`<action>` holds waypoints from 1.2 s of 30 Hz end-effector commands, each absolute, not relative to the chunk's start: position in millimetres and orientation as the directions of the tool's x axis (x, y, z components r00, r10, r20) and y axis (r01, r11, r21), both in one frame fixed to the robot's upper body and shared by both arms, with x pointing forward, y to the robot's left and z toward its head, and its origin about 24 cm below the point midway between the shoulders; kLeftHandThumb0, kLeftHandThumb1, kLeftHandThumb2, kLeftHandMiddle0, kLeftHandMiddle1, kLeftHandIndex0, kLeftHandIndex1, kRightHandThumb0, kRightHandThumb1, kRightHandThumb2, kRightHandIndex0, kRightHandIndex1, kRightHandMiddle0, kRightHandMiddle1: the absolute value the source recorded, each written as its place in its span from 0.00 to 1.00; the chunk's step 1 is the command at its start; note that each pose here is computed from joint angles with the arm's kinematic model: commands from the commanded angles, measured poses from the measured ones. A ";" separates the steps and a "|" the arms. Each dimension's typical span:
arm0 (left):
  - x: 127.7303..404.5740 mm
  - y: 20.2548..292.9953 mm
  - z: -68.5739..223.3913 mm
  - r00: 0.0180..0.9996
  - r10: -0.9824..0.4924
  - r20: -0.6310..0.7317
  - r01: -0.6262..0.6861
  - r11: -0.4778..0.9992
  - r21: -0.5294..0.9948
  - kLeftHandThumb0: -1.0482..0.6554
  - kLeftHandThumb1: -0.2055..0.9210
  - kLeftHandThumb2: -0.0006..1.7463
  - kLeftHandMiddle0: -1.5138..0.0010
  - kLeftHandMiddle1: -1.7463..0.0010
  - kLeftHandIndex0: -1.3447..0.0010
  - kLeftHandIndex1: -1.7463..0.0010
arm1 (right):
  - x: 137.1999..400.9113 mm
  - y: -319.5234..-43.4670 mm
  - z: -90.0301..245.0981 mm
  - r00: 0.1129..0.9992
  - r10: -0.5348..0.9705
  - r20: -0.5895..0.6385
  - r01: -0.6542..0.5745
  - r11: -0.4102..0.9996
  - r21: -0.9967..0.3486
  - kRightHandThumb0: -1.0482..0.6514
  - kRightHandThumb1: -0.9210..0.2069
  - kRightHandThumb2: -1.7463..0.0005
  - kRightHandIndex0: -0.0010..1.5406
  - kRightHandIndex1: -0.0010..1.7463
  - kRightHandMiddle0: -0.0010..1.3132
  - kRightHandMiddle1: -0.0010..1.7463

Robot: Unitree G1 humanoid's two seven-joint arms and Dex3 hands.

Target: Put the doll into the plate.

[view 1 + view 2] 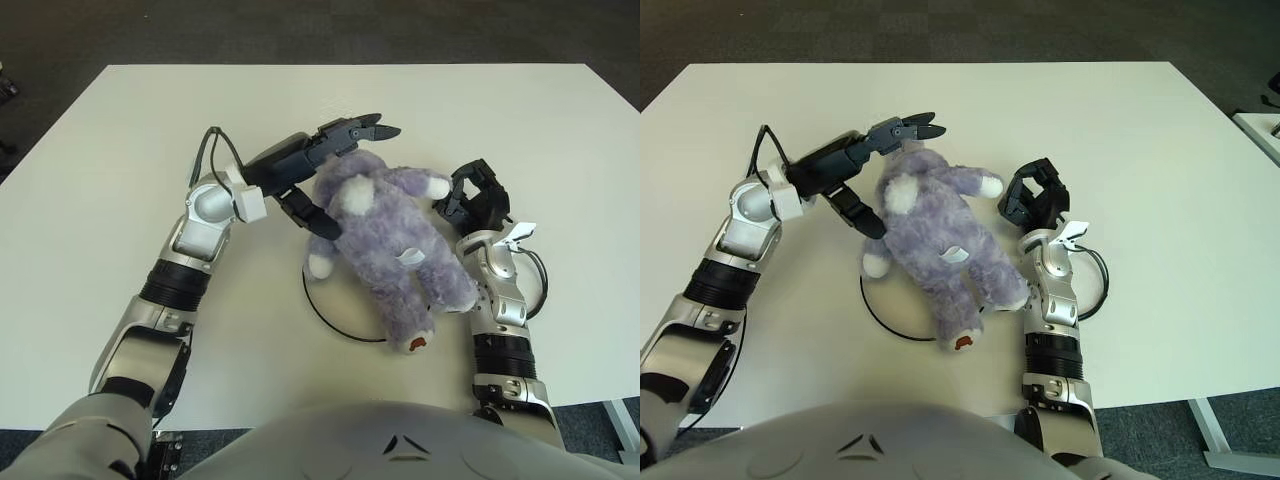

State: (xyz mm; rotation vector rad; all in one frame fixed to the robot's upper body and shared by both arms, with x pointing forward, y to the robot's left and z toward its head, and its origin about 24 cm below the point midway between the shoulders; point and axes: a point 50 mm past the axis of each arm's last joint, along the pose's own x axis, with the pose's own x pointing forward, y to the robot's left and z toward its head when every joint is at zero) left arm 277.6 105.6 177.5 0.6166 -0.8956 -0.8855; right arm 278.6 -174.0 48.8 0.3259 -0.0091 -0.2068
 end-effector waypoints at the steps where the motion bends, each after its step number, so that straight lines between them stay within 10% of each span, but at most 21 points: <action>1: 282.2 113.0 187.0 0.349 -0.820 0.453 0.351 0.563 0.748 0.13 0.84 0.28 0.85 0.93 1.00 0.69 | 264.1 -169.7 11.9 0.961 -0.194 -0.199 0.251 0.913 0.320 0.34 0.52 0.26 0.60 1.00 0.45 1.00; 27: 319.3 162.2 218.6 0.585 -0.558 0.589 0.042 0.746 0.665 0.02 1.00 0.17 0.81 0.91 1.00 0.54 | 266.1 -171.9 7.6 0.963 -0.189 -0.193 0.243 0.917 0.316 0.34 0.51 0.27 0.59 1.00 0.45 1.00; 36: 334.9 158.0 206.7 0.666 -0.454 0.591 -0.032 0.775 0.631 0.22 0.69 0.40 0.79 0.60 0.98 0.34 | 265.6 -172.8 7.1 0.966 -0.175 -0.188 0.229 0.920 0.317 0.34 0.50 0.28 0.59 1.00 0.44 1.00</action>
